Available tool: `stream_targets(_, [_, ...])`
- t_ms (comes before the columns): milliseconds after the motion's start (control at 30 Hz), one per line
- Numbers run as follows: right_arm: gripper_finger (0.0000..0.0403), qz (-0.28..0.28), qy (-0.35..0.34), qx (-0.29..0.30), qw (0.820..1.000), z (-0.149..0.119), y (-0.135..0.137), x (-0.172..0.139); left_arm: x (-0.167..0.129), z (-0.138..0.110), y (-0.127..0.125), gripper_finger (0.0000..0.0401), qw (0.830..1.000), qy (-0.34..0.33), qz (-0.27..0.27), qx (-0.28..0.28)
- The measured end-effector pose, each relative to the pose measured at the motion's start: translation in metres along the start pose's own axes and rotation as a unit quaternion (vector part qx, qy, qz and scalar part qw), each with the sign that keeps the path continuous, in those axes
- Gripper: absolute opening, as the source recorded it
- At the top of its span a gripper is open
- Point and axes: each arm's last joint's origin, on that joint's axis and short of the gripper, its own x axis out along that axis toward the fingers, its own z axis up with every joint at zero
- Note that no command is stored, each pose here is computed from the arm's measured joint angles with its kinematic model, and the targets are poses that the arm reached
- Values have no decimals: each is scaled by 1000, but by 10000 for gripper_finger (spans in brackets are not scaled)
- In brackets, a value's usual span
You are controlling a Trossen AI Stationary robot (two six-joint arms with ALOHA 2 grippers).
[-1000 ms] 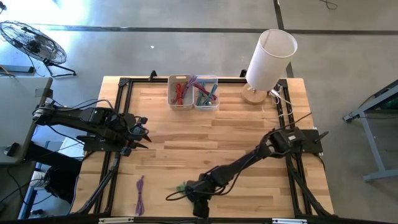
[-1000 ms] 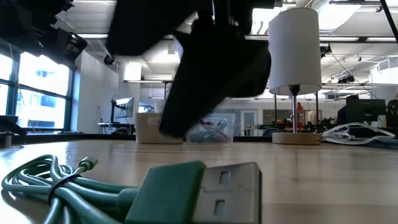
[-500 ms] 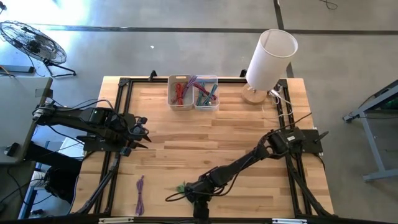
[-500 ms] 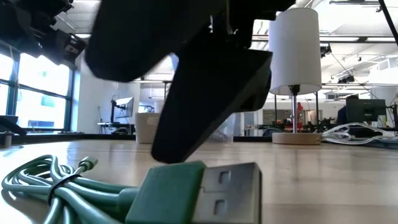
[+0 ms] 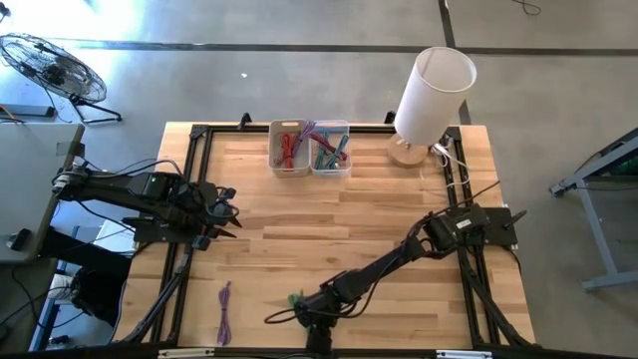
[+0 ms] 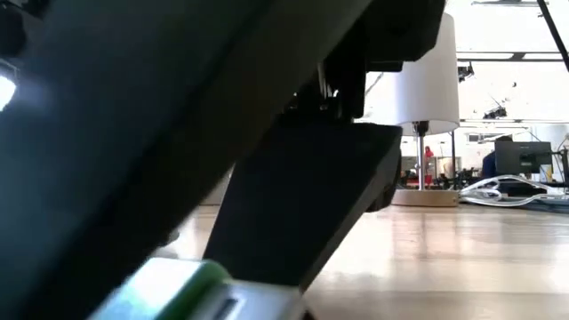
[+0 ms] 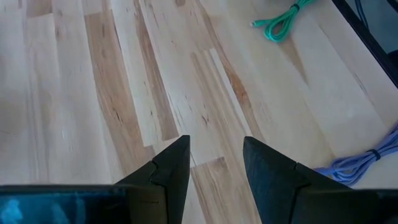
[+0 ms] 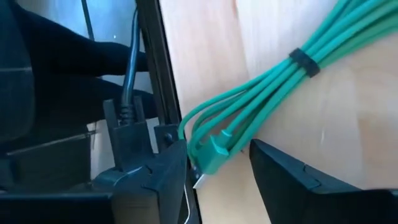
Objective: Pick & Place USB Port
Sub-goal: Put the green USB cable into the gray bin
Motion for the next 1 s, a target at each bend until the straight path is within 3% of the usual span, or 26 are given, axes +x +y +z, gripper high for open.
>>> stream_targets(133, [139, -17, 12, 19, 1000, -2, -7, 6, 0, 0, 0, 146, 1000, 0, 0, 0])
stream_targets(333, [22, -45, 25, 23, 998, -6, -14, 10, 0, 0, 0, 146, 1000, 0, -2, 0])
stream_targets(733, [23, -85, -17, 18, 996, 1, -15, -6, 0, 2, -1, 146, 1000, -10, -17, 0])
stream_targets(867, [22, -160, -48, 7, 986, 3, -15, -37, -1, 11, -2, 146, 997, -60, -44, 3])
stream_targets(1000, [21, -229, -88, 3, 969, 3, -7, -89, -4, 27, -2, 146, 986, -147, -70, 21])
